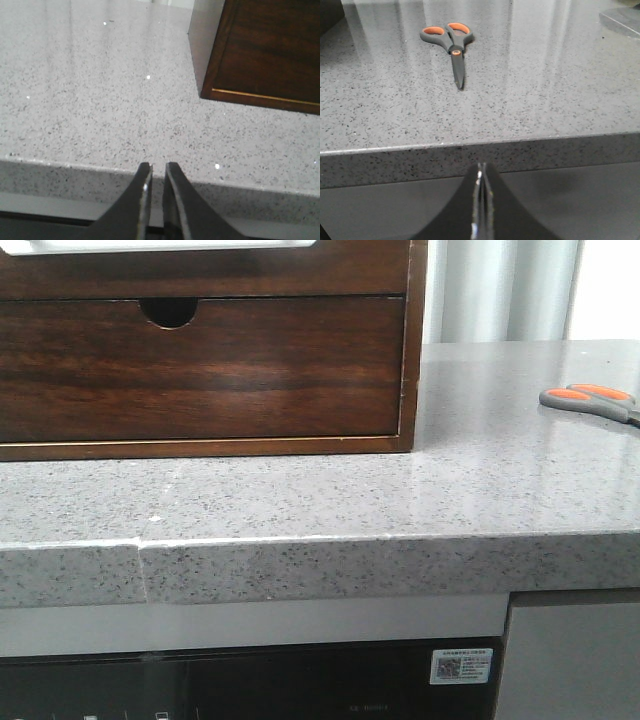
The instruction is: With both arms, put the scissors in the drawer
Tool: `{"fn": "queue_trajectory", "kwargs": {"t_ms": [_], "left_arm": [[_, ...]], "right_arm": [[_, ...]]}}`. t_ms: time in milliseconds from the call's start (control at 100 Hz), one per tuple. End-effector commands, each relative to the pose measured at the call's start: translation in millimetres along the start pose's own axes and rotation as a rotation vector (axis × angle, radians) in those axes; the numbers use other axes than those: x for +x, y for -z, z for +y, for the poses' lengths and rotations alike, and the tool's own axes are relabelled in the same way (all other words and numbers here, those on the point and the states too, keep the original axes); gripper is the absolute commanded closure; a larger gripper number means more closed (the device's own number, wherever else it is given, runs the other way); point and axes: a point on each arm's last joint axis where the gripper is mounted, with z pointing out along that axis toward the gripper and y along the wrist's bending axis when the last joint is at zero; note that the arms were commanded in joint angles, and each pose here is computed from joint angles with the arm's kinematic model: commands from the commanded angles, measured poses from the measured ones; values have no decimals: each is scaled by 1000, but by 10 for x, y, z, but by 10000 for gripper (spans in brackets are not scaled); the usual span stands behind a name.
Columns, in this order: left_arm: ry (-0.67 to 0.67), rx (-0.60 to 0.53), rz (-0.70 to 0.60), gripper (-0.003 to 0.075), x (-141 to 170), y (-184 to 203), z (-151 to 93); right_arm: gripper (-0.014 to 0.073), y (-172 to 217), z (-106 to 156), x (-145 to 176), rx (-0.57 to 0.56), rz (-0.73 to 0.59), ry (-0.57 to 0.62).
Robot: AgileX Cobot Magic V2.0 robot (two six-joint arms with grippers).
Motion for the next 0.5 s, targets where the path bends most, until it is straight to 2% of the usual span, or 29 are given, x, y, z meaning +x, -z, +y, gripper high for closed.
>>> {"fn": "queue_trajectory", "kwargs": {"t_ms": [0,170,490], "left_arm": [[14,11,-115,717,-56,14,-4],[-24,2,-121,717,-61,15,2],[-56,-4,-138,717,-76,17,6]], "right_arm": [[701,3,-3,-24,7,-69,34],[701,10,5,-92,-1,-145,25],[701,11,5,-100,-1,-154,25]]}}
